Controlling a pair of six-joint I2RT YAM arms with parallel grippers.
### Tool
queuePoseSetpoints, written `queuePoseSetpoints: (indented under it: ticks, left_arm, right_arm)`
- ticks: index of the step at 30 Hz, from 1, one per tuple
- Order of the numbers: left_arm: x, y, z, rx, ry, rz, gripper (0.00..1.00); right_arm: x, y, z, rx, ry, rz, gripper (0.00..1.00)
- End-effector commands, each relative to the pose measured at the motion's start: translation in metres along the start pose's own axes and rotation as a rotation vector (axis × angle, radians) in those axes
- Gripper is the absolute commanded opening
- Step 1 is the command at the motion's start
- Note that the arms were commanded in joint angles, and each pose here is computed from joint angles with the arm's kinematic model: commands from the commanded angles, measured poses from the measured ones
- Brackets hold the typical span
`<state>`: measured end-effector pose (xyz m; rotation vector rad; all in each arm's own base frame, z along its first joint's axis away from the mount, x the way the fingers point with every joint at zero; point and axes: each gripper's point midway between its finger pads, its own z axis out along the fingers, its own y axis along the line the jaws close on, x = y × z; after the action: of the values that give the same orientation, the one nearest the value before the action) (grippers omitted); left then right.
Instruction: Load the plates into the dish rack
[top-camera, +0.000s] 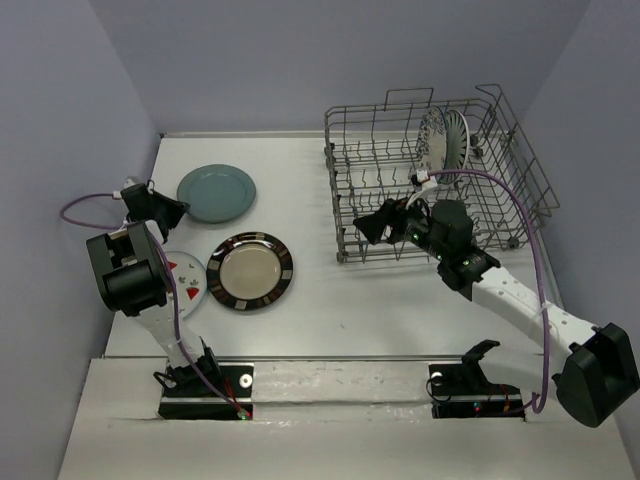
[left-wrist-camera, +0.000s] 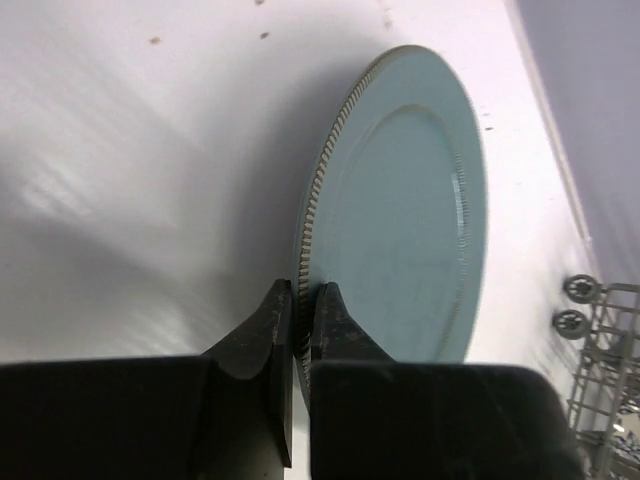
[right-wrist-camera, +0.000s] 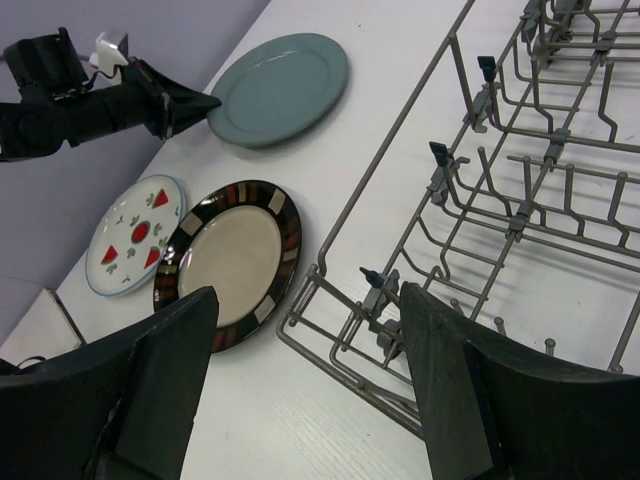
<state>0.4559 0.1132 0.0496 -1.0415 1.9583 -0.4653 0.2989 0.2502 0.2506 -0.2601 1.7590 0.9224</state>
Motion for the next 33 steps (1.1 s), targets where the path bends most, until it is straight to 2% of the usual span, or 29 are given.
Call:
queuePoseSetpoints:
  ticks: [1,8,12,15,22,27,33]
  left_arm:
    - [-0.012,-0.009,-0.012,0.029,-0.058,0.032,0.06]
    - [-0.029,-0.056,-0.042,0.192,-0.115,0.018,0.06]
    - [-0.032,-0.085,-0.066,0.330,-0.162,-0.016,0.06]
    - [-0.025,-0.094,-0.078,0.378,-0.166,-0.037,0.06]
    - [-0.040,-0.120,-0.104,0.479,-0.234,-0.021,0.06]
    - [-0.037,-0.128,-0.111,0.530,-0.220,-0.051,0.06]
    - [-0.047,-0.153,-0.141,0.625,-0.272,-0.033,0.06]
  right_arm:
    - [-0.026,0.012,0.000,-0.024,-0.065,-0.009,0.78]
    - [-0.036,0.017,-0.005,-0.021,-0.080,0.014,0.78]
    - [-0.028,0.021,0.005,-0.040,-0.026,0.030,0.78]
    - [-0.030,0.026,0.011,-0.062,-0.011,0.039,0.78]
    - [-0.027,0.033,0.020,-0.076,0.012,0.054,0.78]
    - [-0.023,0.037,0.030,-0.081,0.034,0.057,0.78]
    - [-0.015,0.042,0.050,-0.095,0.078,0.038,0.78]
